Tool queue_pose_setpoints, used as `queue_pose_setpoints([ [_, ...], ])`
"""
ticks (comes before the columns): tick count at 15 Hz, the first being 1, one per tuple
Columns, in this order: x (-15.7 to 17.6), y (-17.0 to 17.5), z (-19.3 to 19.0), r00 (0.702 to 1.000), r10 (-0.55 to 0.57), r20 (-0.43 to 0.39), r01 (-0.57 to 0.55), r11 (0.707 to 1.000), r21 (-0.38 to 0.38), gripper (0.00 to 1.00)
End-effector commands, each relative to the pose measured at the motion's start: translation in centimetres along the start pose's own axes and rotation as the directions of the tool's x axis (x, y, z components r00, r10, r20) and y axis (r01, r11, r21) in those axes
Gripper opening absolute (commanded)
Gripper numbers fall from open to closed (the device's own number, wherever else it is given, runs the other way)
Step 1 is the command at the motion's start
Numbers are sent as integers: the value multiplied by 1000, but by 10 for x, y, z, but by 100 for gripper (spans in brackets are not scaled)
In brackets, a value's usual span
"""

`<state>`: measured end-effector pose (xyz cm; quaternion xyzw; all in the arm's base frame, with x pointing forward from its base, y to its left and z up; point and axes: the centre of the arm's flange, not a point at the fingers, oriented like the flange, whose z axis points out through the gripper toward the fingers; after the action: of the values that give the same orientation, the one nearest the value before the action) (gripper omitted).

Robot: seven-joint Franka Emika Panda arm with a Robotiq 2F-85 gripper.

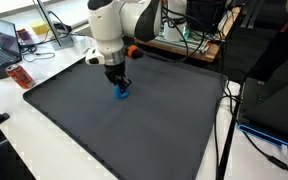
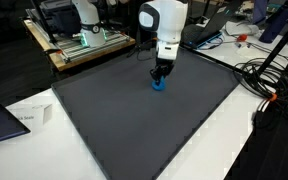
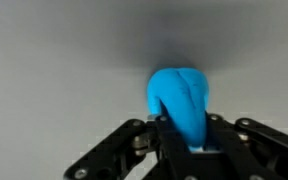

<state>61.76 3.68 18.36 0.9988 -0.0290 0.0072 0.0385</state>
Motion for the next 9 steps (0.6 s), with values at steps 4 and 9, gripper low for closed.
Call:
queue_pose_setpoints([
  [4, -14, 22, -97, 1000, -5, -14, 5, 1000, -22, 3],
  [9, -33, 23, -188, 1000, -12, -15, 12, 1000, -10, 3],
])
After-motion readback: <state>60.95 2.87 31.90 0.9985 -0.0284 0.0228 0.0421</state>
